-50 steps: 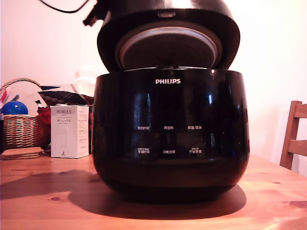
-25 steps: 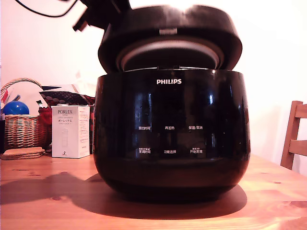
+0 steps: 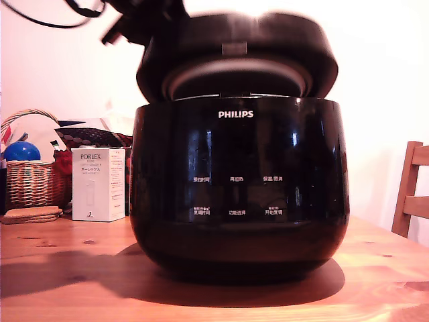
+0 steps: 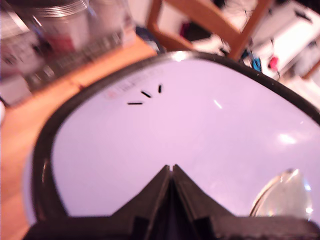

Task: Close the rice cooker by pressing the lid down with medium force

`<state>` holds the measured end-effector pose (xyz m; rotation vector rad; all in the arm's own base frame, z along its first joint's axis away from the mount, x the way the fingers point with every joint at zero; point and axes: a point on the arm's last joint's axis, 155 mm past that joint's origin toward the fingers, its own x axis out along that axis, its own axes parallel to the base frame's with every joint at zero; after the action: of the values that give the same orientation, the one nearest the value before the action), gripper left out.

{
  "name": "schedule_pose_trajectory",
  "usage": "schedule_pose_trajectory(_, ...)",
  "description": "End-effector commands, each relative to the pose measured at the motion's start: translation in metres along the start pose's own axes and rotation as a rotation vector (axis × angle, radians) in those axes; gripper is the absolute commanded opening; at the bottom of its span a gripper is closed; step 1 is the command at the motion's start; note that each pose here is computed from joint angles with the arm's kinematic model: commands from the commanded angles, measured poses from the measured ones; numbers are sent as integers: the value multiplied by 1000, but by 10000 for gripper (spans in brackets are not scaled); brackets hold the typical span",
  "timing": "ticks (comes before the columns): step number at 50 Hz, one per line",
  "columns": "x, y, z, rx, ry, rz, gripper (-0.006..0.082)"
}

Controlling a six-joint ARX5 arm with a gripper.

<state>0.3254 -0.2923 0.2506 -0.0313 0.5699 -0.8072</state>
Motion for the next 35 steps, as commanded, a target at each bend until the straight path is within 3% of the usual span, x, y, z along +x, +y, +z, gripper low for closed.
schedule_pose_trajectory(1,3,-5,-17,3,19,-10,-20)
schedule_pose_trajectory(18,-1,-29,-38,28,-5,-27,-20)
schedule_pose_trajectory(35,0,-27,-55,21,-45,34,-20)
